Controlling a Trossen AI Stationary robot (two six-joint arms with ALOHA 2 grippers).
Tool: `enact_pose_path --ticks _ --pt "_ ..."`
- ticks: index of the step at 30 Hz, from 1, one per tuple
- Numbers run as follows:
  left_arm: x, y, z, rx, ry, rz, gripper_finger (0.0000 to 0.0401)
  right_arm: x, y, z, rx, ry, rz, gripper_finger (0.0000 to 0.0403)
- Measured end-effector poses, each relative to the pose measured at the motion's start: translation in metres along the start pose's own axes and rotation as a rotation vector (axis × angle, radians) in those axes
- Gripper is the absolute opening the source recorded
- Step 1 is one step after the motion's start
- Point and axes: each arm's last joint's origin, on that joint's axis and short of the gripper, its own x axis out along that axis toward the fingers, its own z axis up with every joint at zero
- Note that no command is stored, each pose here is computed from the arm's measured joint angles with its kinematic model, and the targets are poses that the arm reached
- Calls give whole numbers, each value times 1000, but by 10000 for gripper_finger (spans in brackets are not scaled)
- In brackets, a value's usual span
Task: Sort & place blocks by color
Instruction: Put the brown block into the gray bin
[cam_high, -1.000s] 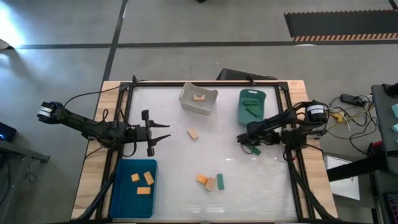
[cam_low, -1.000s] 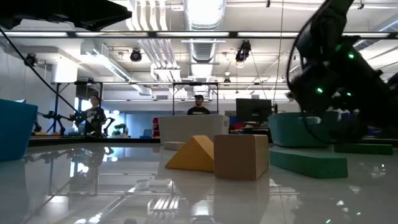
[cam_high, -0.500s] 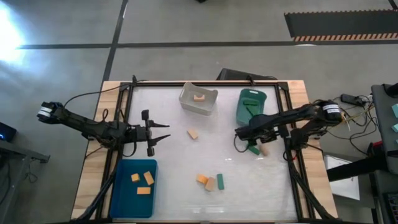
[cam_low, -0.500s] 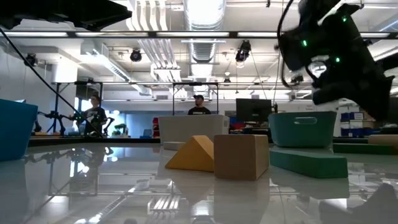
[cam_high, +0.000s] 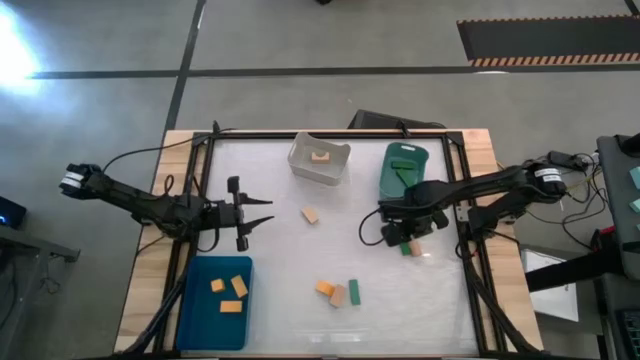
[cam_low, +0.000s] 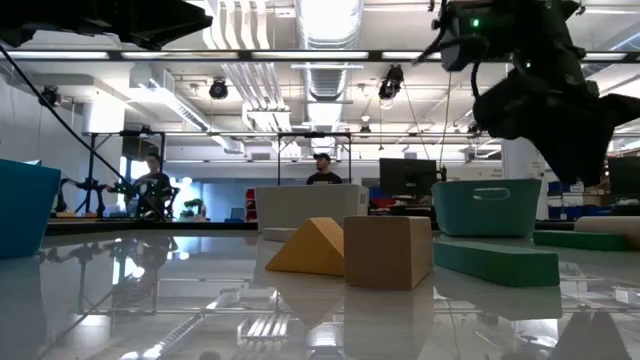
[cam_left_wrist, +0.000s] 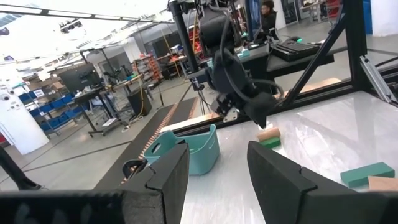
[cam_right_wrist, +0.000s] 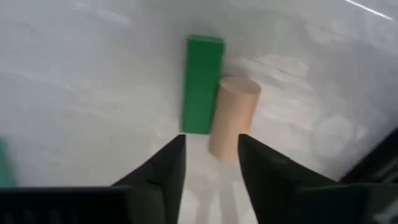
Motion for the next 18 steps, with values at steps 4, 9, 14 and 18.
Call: enact_pose_path --ticks 4,9,14,18 --pt "0 0 0 -1 1 0 148 10 2 3 -28 24 -55 170" --pt "0 0 0 -2 -1 0 148 19 5 6 -58 41 -96 189" --pt "0 0 1 -3 -1 0 148 26 2 7 -67 50 -124 189" --pt "0 0 1 -3 -1 0 148 35 -7 7 -56 67 -165 189"
